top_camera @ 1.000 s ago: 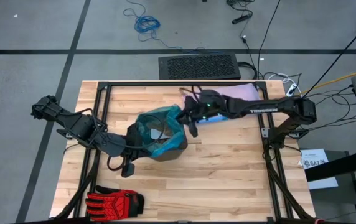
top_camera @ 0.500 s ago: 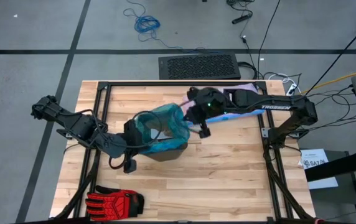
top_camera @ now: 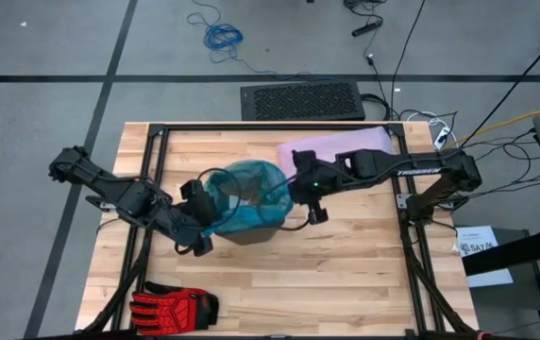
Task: Place trash/remove bag and relplace
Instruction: Close the trash bag
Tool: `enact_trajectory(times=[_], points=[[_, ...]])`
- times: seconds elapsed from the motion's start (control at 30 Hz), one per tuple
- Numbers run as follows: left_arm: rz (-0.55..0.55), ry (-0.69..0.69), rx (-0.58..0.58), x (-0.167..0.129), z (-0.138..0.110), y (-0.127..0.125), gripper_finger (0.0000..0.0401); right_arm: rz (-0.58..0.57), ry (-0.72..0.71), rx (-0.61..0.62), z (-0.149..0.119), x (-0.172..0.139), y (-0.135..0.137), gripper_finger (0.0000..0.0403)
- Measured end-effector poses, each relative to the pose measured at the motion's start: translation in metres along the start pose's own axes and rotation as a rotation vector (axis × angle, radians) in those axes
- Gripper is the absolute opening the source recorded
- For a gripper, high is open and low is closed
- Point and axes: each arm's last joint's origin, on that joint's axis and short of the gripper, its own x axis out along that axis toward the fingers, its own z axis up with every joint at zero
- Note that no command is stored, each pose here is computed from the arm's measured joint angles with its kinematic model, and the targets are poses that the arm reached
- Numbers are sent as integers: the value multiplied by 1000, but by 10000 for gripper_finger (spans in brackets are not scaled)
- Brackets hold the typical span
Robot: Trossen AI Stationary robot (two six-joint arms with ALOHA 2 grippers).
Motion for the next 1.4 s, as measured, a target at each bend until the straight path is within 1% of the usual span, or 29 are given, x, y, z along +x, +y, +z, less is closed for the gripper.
enact_trajectory(times=[0.1, 0.17, 0.3, 0.47, 0.53, 0.67, 0.73, 0.77, 0.9, 1.03, 1.07, 1.13, 1.2, 1.27, 1.33, 1.4], points=[[6, 8, 1, 3, -2, 0, 0, -79, 17, 81, 0, -2, -3, 20], [6, 11, 3, 3, -3, 0, 0, -106, 11, 132, 2, -5, -5, 40], [5, 11, 3, 4, -3, 0, 0, -112, -6, 187, 7, -15, -8, 92], [3, 13, 4, 4, -3, 0, 0, -117, -51, 241, 16, -34, -14, 162], [3, 13, 4, 4, -3, 0, 0, -121, -81, 262, 21, -43, -17, 183], [3, 14, 4, 4, -3, 0, 0, -147, -146, 288, 27, -58, -29, 204], [2, 14, 4, 4, -3, 0, 0, -156, -195, 332, 27, -57, -45, 204], [0, 16, 4, 4, -3, 0, 0, -138, -209, 371, 26, -55, -55, 203], [0, 16, 3, 4, -3, 0, 0, 81, -249, 570, 12, -29, -102, 193], [2, 21, -18, 4, -4, 0, 0, 130, -206, 717, -15, 7, -152, 189], [2, 24, -18, 4, -4, 0, 0, 164, -191, 763, -24, 17, -164, 188], [-1, 26, -18, 4, -4, 0, 0, 291, -175, 856, -39, 39, -181, 188], [-1, 27, -17, 4, -4, 0, 0, 443, -175, 928, -49, 62, -192, 188], [0, 27, -9, 4, -4, 0, 0, 577, -186, 984, -54, 82, -198, 188], [2, 31, 3, 4, -5, 0, 0, 726, -220, 1000, -54, 98, -201, 188], [3, 32, 12, 4, -5, 0, 0, 853, -261, 987, -49, 108, -200, 188]])
